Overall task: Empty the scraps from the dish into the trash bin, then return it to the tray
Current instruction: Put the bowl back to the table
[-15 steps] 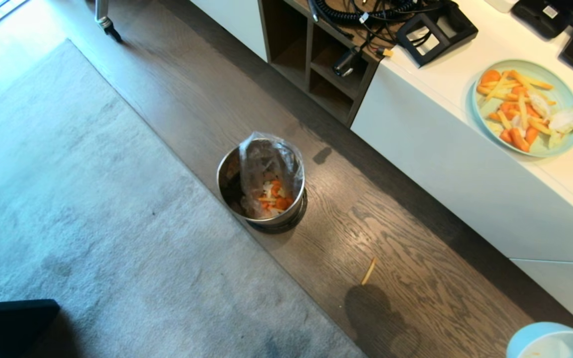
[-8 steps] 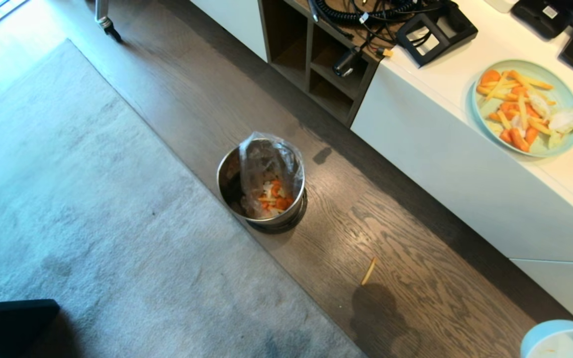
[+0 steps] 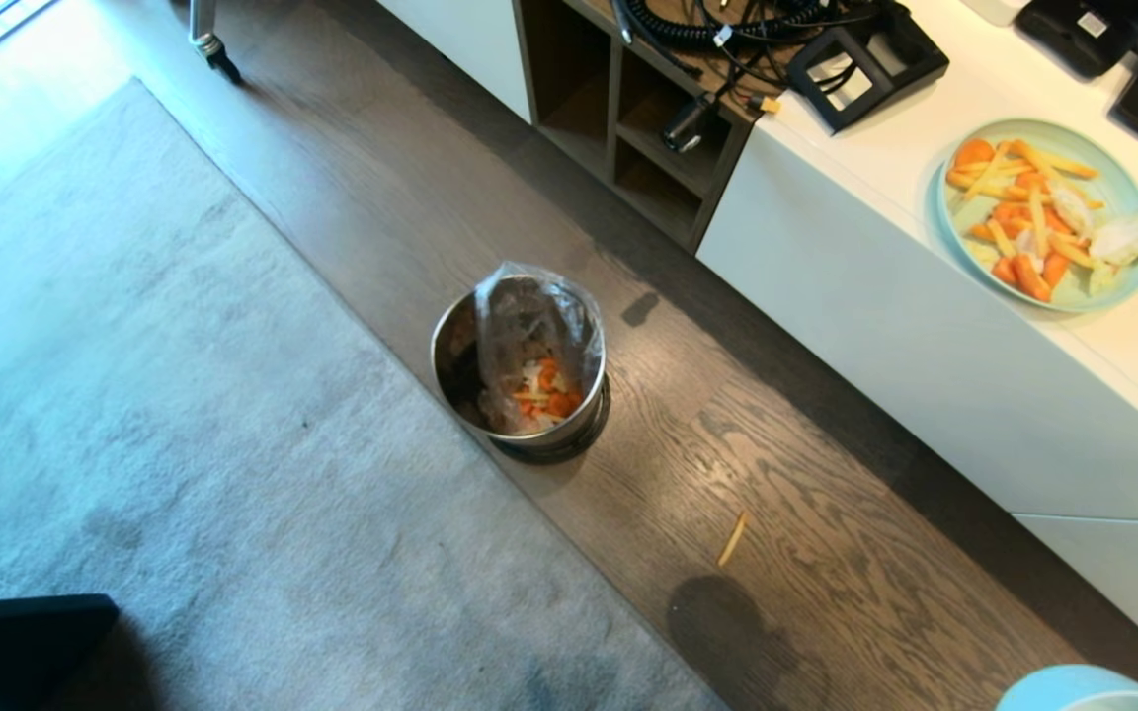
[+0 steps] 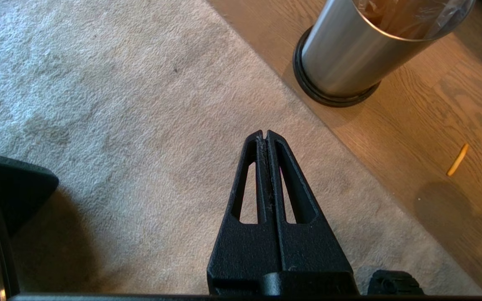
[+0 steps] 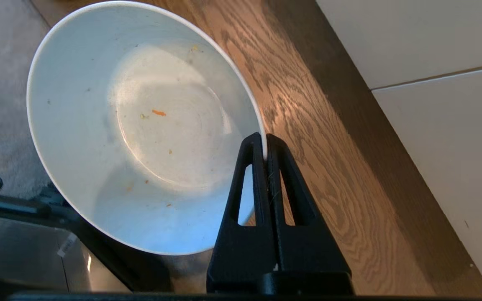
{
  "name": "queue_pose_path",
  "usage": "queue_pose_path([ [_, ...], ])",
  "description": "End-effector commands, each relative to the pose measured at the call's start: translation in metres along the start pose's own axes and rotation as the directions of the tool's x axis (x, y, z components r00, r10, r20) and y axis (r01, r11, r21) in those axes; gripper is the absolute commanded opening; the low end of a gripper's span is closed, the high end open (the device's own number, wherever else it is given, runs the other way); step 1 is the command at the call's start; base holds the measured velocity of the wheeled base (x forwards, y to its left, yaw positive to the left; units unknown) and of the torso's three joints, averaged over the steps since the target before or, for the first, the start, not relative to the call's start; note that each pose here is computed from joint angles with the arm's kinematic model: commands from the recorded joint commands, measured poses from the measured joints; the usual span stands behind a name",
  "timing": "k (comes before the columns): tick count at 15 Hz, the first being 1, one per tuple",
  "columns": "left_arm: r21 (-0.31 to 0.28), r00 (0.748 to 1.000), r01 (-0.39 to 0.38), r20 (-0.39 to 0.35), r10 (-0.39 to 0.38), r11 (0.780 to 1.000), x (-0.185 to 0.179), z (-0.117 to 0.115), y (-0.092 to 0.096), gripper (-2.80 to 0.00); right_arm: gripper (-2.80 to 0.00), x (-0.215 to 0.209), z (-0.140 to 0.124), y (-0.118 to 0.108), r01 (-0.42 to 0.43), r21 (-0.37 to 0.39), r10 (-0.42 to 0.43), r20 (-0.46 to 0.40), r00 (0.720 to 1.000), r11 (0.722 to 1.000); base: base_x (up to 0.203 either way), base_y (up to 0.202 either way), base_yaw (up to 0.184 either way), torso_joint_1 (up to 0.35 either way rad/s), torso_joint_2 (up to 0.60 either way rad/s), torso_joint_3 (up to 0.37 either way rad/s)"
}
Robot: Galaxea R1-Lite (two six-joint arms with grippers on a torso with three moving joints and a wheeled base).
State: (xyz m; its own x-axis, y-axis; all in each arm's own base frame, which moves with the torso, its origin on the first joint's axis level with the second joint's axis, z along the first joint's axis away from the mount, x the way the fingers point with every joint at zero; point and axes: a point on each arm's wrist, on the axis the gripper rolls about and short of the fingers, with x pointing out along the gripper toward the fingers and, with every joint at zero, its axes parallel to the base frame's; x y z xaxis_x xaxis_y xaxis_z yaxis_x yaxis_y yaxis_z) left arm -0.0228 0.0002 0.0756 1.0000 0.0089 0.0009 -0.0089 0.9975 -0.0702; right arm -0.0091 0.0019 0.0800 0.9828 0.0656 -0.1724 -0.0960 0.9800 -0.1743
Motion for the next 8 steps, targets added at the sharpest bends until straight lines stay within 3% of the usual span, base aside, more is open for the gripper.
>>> queue_pose_path([
  [1,0.000,1.000,0.000,0.001,0.000,1.000,0.0000,0.0000,0.0000,-2.80,-2.80,-0.0087,-0.0044,0.0014,0.016,0.010,-0.017,0.115,0.993,1.000,0.000,0.000,0.000,0.000,0.00,0.000],
  [3,0.000,1.000,0.000,0.001,0.000,1.000,0.0000,0.0000,0.0000,-2.80,-2.80,-0.0127,-0.0068,0.0021,0.018,0.013,-0.020,0.169,0.985,1.000,0.000,0.000,0.000,0.000,0.00,0.000],
  [8,0.000,1.000,0.000,0.001,0.000,1.000,0.0000,0.0000,0.0000,-2.80,-2.80,-0.0127,-0.0068,0.0020,0.016,0.016,-0.019,0.169,0.985,1.000,0.000,0.000,0.000,0.000,0.00,0.000],
])
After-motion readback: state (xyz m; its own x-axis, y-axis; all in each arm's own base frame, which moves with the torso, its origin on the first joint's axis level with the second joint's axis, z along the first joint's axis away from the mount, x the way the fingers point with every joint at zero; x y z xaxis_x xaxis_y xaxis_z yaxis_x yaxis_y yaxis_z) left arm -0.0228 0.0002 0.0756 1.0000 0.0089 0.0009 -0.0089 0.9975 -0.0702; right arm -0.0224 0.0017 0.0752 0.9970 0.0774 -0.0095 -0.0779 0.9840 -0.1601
